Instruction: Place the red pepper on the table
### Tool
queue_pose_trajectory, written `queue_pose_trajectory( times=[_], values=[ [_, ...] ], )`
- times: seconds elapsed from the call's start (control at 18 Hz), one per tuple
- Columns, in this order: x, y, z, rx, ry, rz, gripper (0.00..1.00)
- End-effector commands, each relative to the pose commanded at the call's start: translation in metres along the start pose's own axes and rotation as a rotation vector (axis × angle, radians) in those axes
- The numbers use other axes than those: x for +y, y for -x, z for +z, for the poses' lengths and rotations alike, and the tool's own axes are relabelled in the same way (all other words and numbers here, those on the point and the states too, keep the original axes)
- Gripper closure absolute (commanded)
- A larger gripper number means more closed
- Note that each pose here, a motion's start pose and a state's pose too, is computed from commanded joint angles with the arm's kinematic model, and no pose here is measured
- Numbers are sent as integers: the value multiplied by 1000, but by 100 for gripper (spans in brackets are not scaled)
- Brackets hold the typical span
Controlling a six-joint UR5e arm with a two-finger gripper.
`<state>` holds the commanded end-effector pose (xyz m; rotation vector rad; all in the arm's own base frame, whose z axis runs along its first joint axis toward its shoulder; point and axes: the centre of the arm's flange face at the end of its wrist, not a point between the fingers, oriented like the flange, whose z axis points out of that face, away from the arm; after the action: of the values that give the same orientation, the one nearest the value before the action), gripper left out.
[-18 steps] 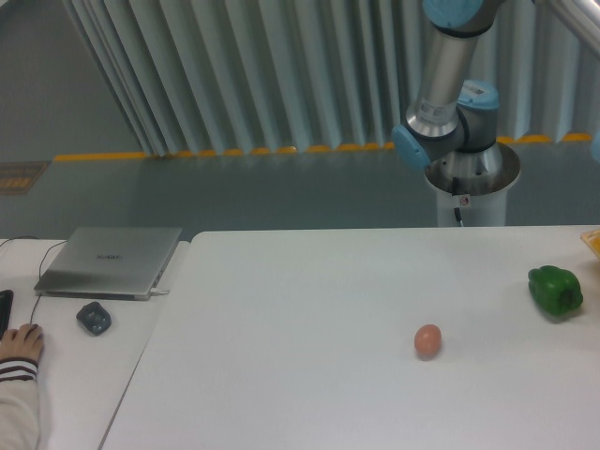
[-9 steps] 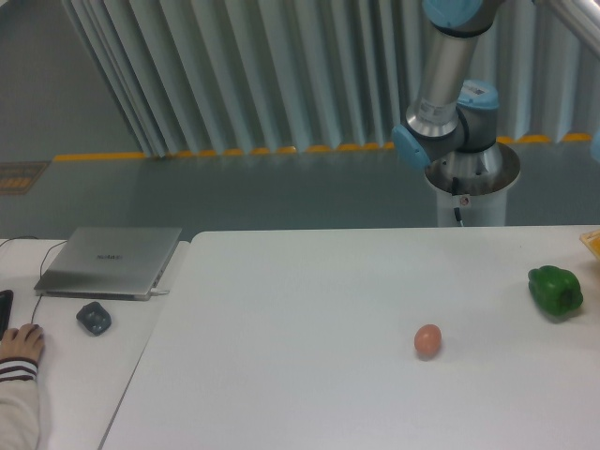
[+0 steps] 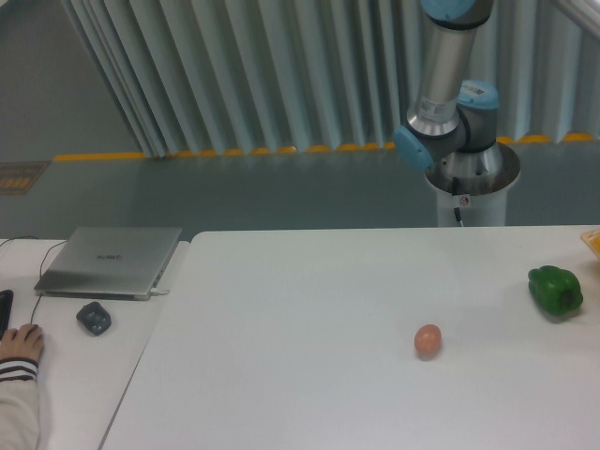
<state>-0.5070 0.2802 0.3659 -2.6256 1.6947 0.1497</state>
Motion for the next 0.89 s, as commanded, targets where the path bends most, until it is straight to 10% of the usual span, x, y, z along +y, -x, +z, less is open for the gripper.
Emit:
queue_pose_trajectory(
  times=[0.33, 0.89],
  values=[
    [-52, 25, -37, -138, -79, -245, 55],
    [-197, 127, 32, -88, -137, -434, 55]
  ],
)
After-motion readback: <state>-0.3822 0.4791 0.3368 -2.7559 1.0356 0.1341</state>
